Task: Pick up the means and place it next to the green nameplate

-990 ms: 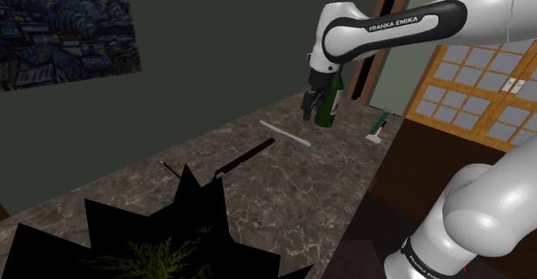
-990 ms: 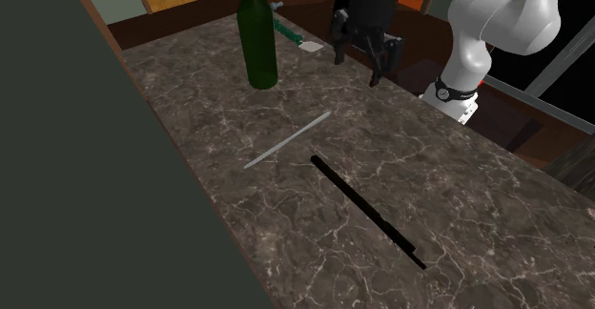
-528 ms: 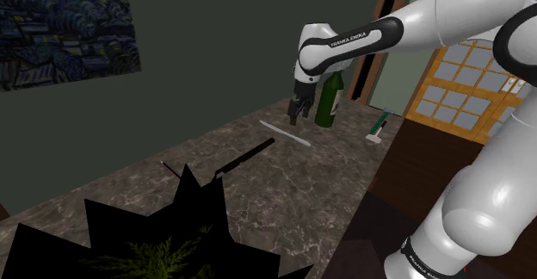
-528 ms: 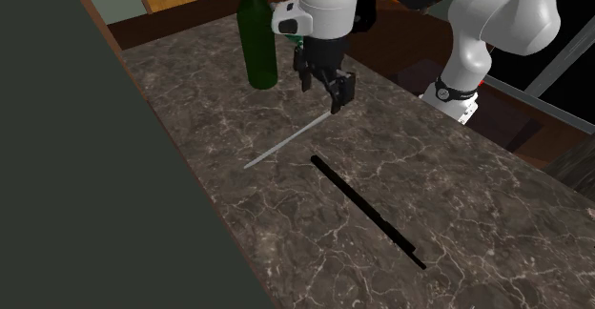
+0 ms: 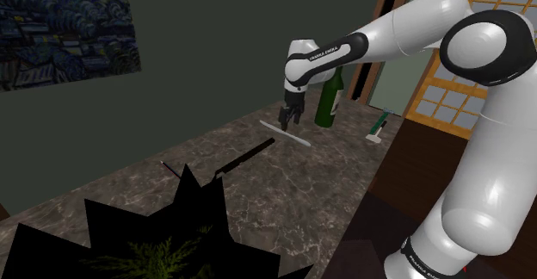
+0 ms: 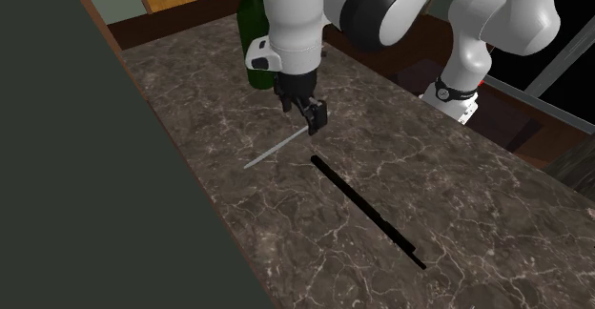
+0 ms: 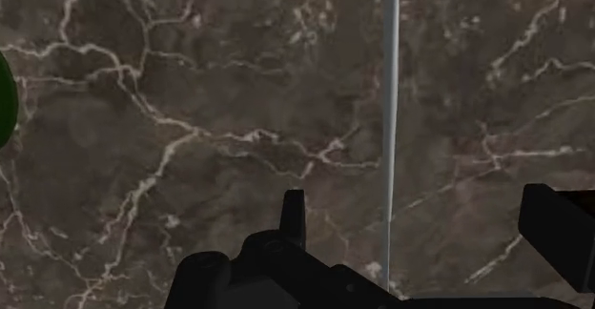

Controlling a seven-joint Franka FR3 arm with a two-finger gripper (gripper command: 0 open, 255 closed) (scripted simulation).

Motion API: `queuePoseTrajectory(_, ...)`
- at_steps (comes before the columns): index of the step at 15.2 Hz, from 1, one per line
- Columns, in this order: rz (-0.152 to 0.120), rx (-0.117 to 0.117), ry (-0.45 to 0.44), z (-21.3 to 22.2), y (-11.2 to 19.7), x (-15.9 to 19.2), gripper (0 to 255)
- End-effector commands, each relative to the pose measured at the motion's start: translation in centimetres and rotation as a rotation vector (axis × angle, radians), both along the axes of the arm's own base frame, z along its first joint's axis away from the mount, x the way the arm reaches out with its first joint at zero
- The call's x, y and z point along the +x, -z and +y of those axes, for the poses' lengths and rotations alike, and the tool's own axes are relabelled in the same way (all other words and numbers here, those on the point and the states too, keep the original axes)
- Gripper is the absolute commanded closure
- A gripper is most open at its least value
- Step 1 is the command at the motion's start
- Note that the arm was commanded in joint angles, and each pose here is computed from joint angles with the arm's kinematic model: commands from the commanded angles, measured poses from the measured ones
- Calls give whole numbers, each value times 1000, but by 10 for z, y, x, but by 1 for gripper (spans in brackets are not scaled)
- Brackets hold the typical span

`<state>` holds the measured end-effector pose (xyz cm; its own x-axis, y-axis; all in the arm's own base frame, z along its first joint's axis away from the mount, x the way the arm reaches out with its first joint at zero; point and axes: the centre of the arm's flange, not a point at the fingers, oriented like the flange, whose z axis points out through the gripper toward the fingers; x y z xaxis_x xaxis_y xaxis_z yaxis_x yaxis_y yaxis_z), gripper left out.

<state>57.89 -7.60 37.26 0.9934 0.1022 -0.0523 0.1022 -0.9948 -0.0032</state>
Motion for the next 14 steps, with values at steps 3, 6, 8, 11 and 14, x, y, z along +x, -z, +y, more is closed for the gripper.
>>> queuePoseTrajectory(3, 0, 0, 0, -1, 21, 0, 0)
queuePoseTrajectory(6, 0, 0, 0, -1, 25, 0, 0)
queuePoseTrajectory(8, 0, 0, 0, -1, 25, 0, 0)
queuePoseTrajectory(11, 0, 0, 0, -1, 25, 0, 0)
queuePoseTrajectory(14, 0, 0, 0, -1, 25, 0, 255)
